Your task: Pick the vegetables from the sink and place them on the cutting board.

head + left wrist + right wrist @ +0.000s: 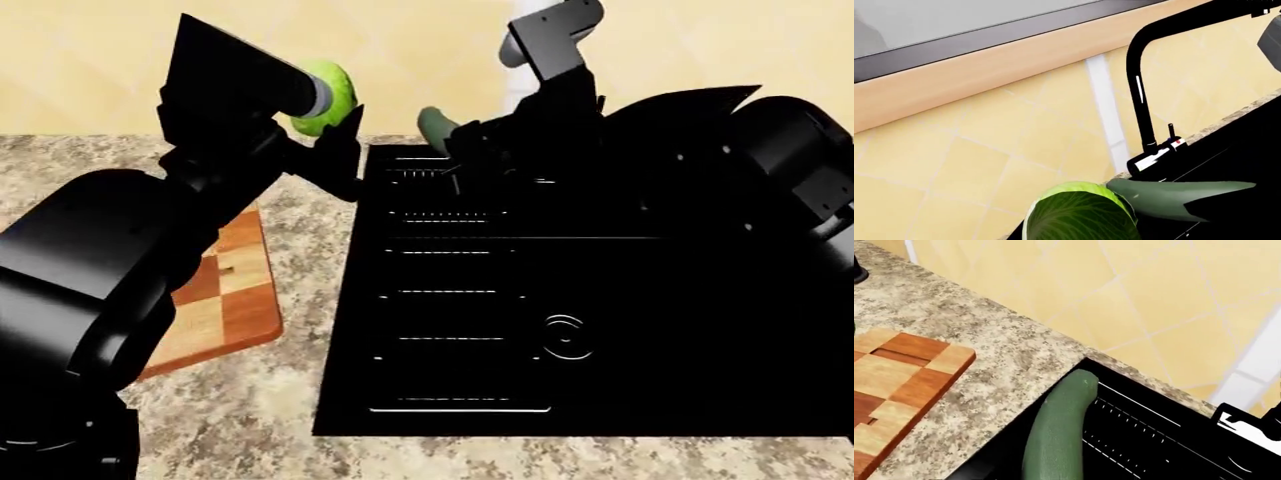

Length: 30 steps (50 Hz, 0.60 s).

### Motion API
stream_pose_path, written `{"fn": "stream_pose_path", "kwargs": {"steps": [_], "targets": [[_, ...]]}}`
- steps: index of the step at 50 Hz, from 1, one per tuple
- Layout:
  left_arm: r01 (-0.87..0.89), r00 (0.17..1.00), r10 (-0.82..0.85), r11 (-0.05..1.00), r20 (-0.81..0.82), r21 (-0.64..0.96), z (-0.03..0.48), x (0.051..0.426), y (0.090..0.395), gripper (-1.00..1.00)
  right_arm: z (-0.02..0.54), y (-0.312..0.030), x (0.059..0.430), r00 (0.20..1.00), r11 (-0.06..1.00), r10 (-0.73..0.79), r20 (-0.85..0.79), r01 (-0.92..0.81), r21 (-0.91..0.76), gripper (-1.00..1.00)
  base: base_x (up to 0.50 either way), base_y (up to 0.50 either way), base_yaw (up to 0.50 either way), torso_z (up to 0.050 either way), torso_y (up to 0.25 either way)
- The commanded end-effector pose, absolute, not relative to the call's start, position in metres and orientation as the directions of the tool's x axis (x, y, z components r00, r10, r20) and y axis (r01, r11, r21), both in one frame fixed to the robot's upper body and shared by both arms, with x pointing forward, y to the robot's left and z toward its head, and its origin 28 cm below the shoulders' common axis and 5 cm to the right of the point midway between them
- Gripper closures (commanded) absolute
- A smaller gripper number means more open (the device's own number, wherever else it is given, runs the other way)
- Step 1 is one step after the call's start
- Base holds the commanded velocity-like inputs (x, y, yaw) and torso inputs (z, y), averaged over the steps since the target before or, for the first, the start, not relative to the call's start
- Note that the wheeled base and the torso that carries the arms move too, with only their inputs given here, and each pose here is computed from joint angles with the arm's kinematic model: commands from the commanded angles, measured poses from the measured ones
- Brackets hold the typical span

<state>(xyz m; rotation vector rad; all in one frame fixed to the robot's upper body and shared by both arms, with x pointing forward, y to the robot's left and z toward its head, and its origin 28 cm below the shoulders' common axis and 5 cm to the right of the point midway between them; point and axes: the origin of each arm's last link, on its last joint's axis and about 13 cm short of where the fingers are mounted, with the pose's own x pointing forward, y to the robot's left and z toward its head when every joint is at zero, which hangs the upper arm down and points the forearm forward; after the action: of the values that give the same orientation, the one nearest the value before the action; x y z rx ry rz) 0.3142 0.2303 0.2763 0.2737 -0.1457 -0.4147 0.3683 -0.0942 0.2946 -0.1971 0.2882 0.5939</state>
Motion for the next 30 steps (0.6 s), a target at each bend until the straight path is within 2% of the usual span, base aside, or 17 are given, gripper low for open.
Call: {"fn": "stream_pose_path", "kwargs": {"steps": [1, 30], "targets": [[0.366, 0.91, -0.405, 0.887, 0.093, 0.282, 0.2766, 0.3148, 0.2307, 1.0, 0.2986, -0.0917, 0.3669, 0.794, 0.804, 0.523, -0.309, -0.58, -0.131, 1.0, 0.01, 0.5, 0.0, 0.0, 0.0], [0.345, 0.918, -0.384, 0.897, 0.102, 0.275, 0.2777, 0.3159, 0.2335, 1.0, 0.2986, -0.0932, 0.3677, 0.804, 0.811, 0.502, -0.318, -0.566, -0.151, 1.0, 0.04, 0.5, 0.0, 0.0, 0.0]]}}
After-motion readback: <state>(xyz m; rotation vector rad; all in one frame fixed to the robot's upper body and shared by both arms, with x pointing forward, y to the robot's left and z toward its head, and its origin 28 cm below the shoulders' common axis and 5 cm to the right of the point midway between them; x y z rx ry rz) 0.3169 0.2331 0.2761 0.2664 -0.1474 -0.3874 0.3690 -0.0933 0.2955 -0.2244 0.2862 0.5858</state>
